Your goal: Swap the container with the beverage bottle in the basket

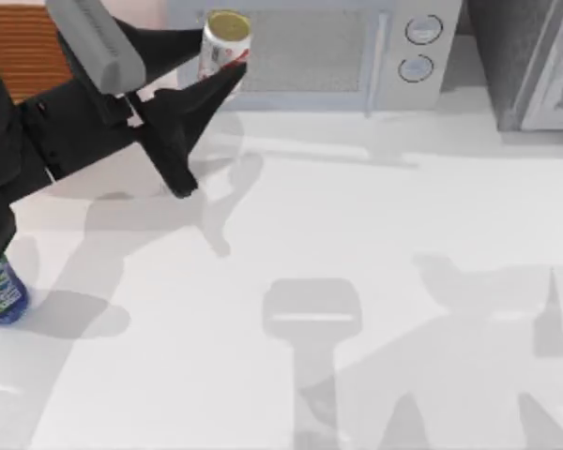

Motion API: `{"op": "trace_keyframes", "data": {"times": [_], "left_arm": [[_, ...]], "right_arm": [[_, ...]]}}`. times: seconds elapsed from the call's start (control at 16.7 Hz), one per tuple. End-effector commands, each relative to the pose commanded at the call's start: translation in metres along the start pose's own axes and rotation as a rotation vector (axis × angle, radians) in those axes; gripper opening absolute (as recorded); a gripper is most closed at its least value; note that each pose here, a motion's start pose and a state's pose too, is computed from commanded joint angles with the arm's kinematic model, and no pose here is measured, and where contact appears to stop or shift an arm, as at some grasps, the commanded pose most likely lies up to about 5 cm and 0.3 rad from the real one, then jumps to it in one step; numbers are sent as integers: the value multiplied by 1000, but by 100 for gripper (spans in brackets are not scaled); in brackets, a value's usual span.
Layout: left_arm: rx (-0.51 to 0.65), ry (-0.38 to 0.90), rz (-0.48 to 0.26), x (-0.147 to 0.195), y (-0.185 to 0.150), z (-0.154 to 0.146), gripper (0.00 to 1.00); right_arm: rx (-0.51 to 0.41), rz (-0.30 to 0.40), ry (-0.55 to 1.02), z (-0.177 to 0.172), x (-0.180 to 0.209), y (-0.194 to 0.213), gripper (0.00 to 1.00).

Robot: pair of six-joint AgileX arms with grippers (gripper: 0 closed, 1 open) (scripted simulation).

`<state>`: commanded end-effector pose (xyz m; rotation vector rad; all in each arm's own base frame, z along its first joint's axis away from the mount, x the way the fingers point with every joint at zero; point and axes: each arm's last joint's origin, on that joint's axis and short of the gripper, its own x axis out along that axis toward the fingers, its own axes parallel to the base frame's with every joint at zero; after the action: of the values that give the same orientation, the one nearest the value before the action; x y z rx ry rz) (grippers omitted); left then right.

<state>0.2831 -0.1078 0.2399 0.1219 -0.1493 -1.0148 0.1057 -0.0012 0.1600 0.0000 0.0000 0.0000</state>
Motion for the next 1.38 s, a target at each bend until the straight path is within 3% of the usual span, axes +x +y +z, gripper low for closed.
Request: {"op": "trace_keyframes", "data": {"times": [0.78, 1.38], "left_arm": [[-1, -53, -325, 73, 17, -83, 0], [-90, -28, -517, 98, 7, -180, 0]], "right_arm": [[0, 0, 0, 0, 0, 0, 100], [0, 0, 0, 0, 0, 0, 100]]}}
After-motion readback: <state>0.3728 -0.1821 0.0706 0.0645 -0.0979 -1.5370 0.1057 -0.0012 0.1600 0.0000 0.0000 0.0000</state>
